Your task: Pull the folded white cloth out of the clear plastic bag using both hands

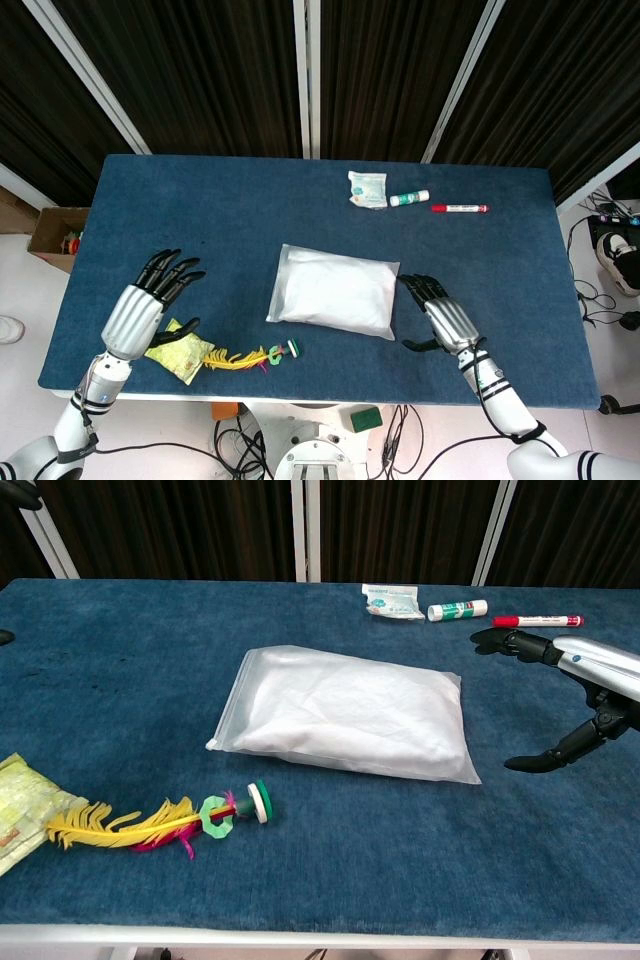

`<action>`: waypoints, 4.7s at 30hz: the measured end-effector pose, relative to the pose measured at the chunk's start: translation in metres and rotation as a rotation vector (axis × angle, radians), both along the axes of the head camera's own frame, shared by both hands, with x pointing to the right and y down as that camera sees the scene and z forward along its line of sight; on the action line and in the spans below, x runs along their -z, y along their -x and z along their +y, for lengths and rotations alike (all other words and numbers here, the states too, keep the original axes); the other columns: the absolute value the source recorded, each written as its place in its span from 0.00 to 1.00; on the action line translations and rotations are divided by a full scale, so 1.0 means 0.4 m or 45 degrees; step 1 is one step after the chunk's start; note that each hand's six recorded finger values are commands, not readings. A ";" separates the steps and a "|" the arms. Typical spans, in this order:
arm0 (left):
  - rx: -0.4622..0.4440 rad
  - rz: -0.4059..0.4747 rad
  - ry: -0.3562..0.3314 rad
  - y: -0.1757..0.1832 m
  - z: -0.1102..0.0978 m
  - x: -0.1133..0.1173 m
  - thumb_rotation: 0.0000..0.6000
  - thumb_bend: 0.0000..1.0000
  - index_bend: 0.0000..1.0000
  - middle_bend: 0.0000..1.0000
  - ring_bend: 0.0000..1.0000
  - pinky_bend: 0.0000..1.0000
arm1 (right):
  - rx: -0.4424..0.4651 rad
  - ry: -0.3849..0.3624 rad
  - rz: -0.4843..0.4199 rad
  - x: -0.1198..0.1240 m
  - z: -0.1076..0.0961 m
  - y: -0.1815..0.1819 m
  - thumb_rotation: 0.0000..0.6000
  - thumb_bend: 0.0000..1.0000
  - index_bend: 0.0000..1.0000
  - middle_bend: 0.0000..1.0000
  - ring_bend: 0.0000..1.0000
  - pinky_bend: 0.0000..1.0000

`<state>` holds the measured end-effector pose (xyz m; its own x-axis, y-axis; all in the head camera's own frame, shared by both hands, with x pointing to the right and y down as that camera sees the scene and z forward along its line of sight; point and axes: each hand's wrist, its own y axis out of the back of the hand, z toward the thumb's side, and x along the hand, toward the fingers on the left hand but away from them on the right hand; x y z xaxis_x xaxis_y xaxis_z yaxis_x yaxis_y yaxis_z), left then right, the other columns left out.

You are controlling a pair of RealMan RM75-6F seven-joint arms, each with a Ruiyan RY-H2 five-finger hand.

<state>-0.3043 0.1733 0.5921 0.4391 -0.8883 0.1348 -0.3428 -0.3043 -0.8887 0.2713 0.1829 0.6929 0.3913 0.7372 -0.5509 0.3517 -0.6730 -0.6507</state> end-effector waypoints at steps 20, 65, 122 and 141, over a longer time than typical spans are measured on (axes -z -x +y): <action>0.097 -0.048 0.646 -0.053 -0.101 -0.364 1.00 0.24 0.40 0.15 0.04 0.09 | -0.133 0.045 0.050 -0.113 -0.010 -0.006 1.00 0.08 0.00 0.06 0.00 0.00; -0.059 0.211 0.728 -0.367 -0.144 -0.496 1.00 0.28 0.36 0.14 0.03 0.08 | -0.136 0.053 0.015 -0.152 -0.030 0.038 1.00 0.08 0.00 0.06 0.00 0.00; -0.032 0.165 0.576 -0.356 -0.146 -0.485 1.00 0.61 0.77 0.29 0.04 0.02 | 0.438 -0.088 0.657 -0.179 -0.321 0.044 1.00 0.25 0.38 0.23 0.00 0.00; -0.013 0.161 0.583 -0.345 -0.147 -0.494 1.00 0.61 0.77 0.29 0.04 0.02 | 0.436 -0.087 0.568 -0.221 -0.295 0.077 1.00 0.40 0.51 0.28 0.01 0.01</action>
